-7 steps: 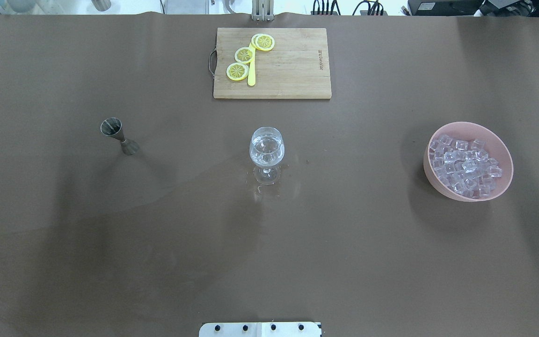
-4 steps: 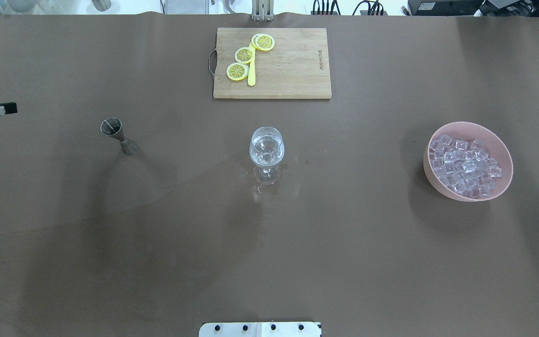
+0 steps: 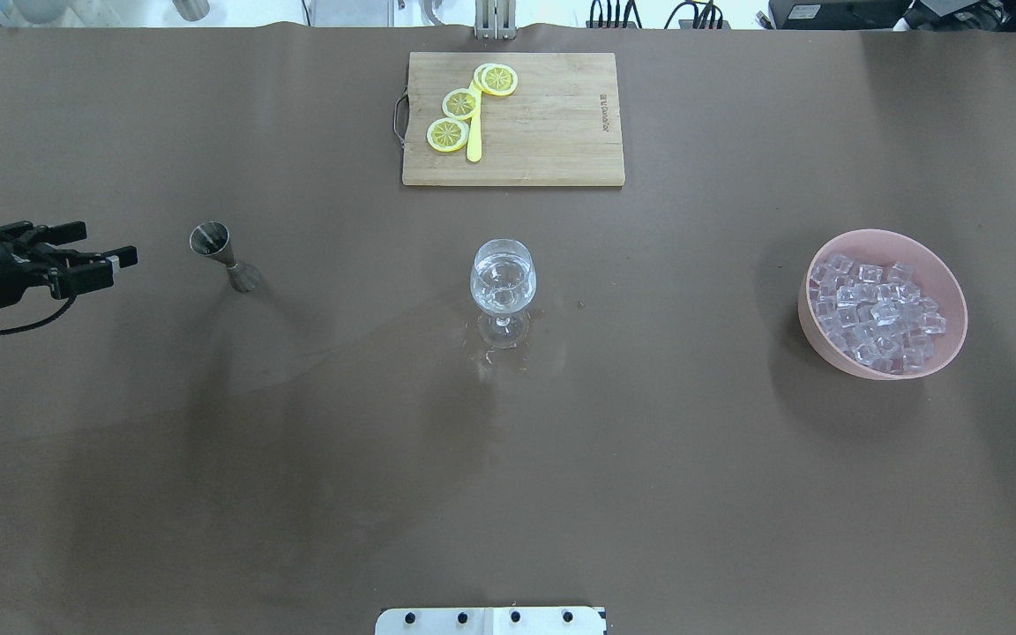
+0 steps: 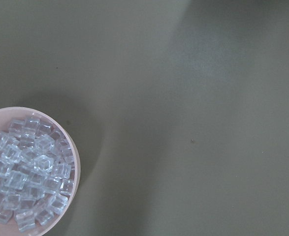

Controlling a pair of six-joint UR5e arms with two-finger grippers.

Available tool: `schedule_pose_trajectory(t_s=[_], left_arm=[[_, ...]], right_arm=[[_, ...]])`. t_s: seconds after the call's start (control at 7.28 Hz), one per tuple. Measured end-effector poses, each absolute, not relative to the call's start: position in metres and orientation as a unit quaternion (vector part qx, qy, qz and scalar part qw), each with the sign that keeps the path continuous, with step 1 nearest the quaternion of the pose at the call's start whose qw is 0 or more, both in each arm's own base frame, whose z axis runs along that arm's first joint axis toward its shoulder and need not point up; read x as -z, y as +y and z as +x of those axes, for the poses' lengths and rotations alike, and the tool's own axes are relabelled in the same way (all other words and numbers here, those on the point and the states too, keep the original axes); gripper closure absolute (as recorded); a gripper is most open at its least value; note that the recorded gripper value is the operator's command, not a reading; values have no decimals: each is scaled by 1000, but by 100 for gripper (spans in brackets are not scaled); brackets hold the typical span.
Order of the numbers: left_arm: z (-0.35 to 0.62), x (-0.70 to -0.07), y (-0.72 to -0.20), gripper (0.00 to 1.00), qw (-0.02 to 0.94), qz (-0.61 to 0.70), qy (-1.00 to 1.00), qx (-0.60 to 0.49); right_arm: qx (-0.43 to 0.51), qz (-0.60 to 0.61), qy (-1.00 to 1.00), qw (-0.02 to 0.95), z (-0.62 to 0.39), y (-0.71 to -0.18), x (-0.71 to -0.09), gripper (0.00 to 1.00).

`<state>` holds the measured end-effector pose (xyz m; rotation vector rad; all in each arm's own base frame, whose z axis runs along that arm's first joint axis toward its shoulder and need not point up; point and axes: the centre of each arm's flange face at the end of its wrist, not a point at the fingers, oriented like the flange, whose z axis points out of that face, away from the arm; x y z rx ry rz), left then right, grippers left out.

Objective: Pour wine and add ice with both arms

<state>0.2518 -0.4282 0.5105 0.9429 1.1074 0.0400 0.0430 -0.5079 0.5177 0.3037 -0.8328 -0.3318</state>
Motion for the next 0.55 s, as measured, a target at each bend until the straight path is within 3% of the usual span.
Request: schedule_pose_trajectory(t_s=[0.55], left_arm=[[289,-508,-417,4,749,428,505,-36]], right_arm=[[165,139,-402,890,35,-508,-522,0]])
